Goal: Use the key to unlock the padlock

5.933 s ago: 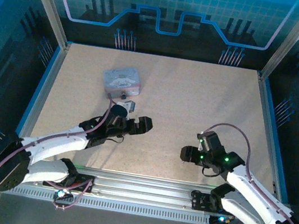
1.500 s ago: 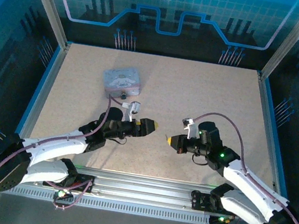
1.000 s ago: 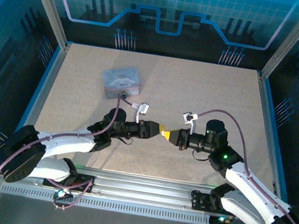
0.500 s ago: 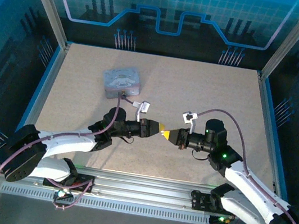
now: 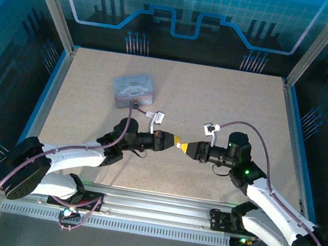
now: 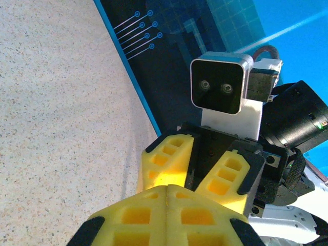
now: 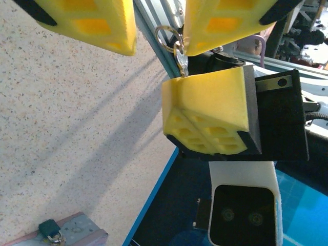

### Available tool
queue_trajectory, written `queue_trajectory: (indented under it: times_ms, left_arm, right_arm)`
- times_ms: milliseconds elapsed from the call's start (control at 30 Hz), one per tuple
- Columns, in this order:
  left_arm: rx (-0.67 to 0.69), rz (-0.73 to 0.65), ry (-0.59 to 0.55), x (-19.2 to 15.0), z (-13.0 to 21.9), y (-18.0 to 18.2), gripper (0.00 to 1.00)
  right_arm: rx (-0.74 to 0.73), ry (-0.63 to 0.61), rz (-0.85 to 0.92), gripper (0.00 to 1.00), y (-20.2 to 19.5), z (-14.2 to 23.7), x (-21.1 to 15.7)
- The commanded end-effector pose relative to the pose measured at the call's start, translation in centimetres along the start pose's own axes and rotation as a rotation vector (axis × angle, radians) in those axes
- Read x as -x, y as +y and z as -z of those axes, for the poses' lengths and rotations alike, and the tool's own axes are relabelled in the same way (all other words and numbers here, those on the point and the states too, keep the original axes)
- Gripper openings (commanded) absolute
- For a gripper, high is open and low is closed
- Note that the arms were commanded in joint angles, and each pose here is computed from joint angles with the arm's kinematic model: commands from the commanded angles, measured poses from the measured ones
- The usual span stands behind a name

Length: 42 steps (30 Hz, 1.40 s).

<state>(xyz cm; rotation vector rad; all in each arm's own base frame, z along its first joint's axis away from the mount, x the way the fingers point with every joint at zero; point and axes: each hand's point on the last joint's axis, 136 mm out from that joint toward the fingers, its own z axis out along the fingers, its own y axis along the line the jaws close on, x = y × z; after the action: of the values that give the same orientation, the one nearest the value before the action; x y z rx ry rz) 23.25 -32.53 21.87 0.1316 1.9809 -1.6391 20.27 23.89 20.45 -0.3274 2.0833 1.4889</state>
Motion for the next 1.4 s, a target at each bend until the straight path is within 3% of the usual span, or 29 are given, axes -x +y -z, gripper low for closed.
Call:
queue_trajectory:
  times_ms: [0, 700, 1367]
  left_arm:
    - [-0.045, -0.041, -0.011, 0.5, -0.1, -1.8, 0.0]
    - [-0.039, -0.037, -0.018, 0.5, 0.2, -1.7, 0.0]
    - [-0.028, -0.048, -0.038, 0.7, 0.7, -1.7, 0.0]
  right_arm:
    - [0.045, -0.013, 0.016, 0.35, 0.8, 0.2, 0.1]
    - [0.077, 0.012, 0.043, 0.34, 2.0, -1.1, -0.2]
    - [0.037, 0.004, 0.041, 0.09, 1.2, -1.1, -0.3]
